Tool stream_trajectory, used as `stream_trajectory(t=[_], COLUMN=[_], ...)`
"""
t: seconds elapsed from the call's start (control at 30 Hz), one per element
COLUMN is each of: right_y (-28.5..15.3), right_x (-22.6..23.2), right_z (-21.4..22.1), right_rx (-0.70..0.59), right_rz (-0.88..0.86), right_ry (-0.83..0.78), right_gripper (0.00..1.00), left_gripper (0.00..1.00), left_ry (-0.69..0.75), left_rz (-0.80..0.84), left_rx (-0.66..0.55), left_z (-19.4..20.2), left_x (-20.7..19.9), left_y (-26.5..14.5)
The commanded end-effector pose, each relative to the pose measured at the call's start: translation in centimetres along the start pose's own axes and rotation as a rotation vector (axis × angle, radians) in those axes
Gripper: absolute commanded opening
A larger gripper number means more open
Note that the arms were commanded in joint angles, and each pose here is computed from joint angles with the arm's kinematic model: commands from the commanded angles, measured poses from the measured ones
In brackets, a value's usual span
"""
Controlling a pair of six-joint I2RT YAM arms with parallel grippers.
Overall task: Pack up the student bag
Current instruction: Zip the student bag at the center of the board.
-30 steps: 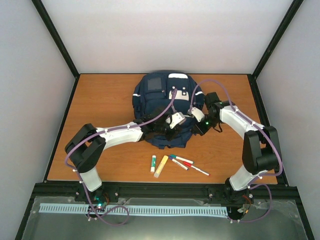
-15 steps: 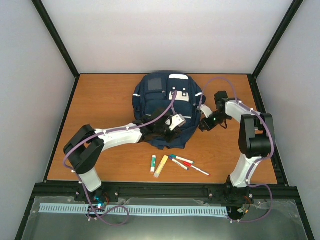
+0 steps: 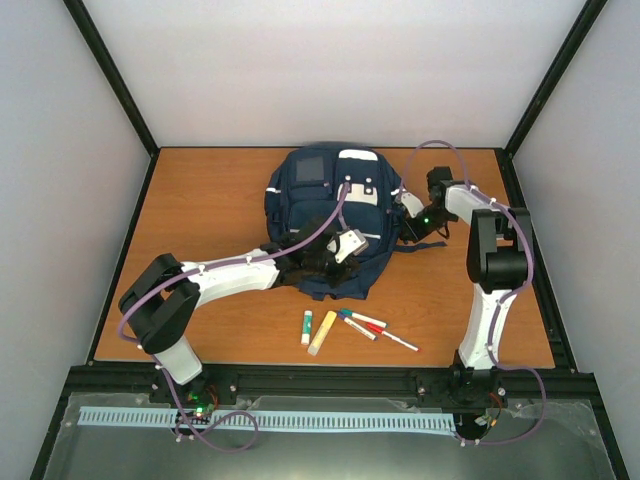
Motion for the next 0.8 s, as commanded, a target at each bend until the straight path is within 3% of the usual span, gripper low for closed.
stream_trajectory(t=[0.0,0.3,0.57,0.7,0.77], right_y=[-0.2,0.4,-0.3,-2.0,-3.1], right_x=[-1.6,-2.7,-1.5,-0.3,0.4], right_z=[-1.2,-1.7,-0.6,0.4,1.0], right_rx=[-0.03,-0.064,-0.079,-0.086,-0.097], right_rz=[0.065,0.118,0.063,0.066,0.071], right_ry=[0.022,0.049,0.048,0.033,0.029], right_gripper=[0.03,0.03,0.12,0.2,0.23], left_gripper=[0.01,0.01,0.01,0.12,0.21], left_ry=[0.006,-0.006,-0.021,-0.032,-0.054], left_rz=[0.051,0.059,0.045,0.012,-0.018], left_rx=[-0.032,-0.026,-0.03,-0.048,-0.054], left_z=[-0.9,-0.7,-0.8,-1.7,-2.2], left_x=[-1.2,-1.2,-1.1,-0.8,-0.5], left_y=[-0.9,-0.6,-0.6,-0.9,-1.2])
Point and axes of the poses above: each gripper's point midway between its finger pads, its own y axis out along the fingers, its own x axis along the line the jaws close on, z = x × y, the point moved 9 cm from there along -y, back along the fingers, and after that the axes turned 9 degrees about y, right-handed, at the moved point
